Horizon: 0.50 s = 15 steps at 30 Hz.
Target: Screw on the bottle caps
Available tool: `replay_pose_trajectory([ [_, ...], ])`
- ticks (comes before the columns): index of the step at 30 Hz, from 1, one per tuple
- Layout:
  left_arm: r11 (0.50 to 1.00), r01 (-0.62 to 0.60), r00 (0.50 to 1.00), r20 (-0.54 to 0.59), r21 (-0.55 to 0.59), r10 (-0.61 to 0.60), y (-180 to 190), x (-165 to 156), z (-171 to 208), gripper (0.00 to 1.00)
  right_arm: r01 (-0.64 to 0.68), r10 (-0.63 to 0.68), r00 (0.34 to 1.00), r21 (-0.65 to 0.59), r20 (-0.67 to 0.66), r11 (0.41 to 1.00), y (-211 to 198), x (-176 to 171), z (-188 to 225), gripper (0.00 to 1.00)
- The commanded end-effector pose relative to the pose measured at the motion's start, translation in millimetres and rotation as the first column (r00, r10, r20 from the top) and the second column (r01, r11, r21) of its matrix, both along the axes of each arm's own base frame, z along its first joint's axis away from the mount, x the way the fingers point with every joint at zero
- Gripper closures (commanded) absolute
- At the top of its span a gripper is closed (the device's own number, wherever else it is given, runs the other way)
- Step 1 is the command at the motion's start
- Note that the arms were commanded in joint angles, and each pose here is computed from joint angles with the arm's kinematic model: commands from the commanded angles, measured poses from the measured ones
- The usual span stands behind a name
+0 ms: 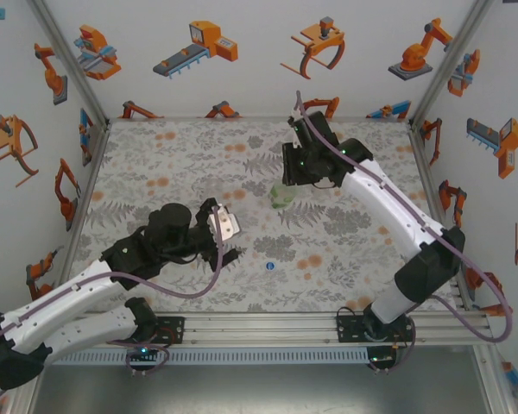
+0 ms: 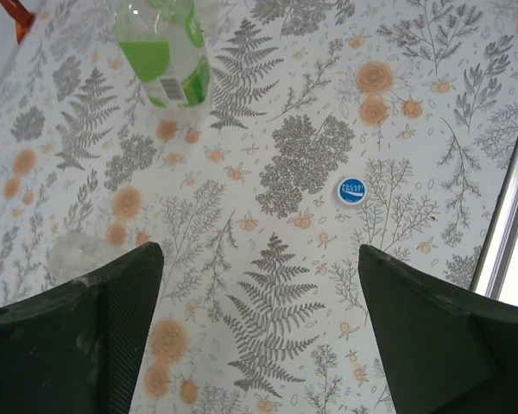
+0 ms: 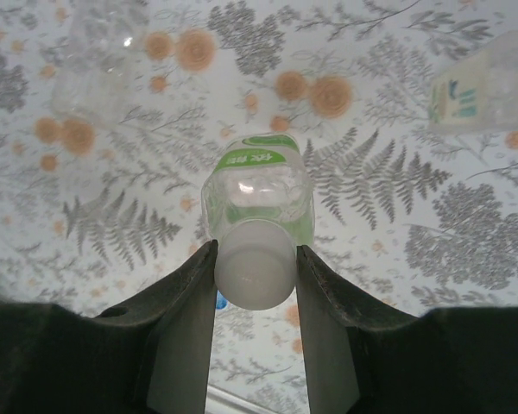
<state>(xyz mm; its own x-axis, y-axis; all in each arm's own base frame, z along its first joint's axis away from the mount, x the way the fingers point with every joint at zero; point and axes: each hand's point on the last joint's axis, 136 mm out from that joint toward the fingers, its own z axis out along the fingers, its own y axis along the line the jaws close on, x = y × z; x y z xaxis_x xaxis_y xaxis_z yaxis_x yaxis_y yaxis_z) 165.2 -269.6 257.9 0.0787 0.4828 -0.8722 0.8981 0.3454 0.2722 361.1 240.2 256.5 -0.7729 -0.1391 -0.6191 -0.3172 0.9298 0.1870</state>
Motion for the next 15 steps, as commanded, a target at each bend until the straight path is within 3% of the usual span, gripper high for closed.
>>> replay_pose_trajectory([
  [1,0.994,-0.106,0.991,-0.086,-0.018,0.104,4.4,13.9,-8.1,0.14,0.006,-0.005,1.000,-0.079,0.016,0.997,-10.8,23.2,-4.9,0.88],
  [6,0.961,-0.273,0.938,-0.235,-0.041,0.256,16.0,41.7,-14.4,0.13,0.031,-0.032,0.999,-0.105,-0.011,0.994,-13.4,55.4,-24.4,0.89],
  [11,0.901,-0.431,0.826,-0.423,-0.049,0.372,28.9,70.4,-19.1,0.10,0.038,-0.043,0.998,-0.128,-0.035,0.991,-11.5,77.4,-42.8,0.88],
  [15,0.832,-0.555,0.737,-0.470,-0.008,0.487,39.6,90.9,-24.6,0.04,0.040,-0.051,0.997,-0.183,-0.057,0.982,-13.3,88.7,-56.8,0.88],
])
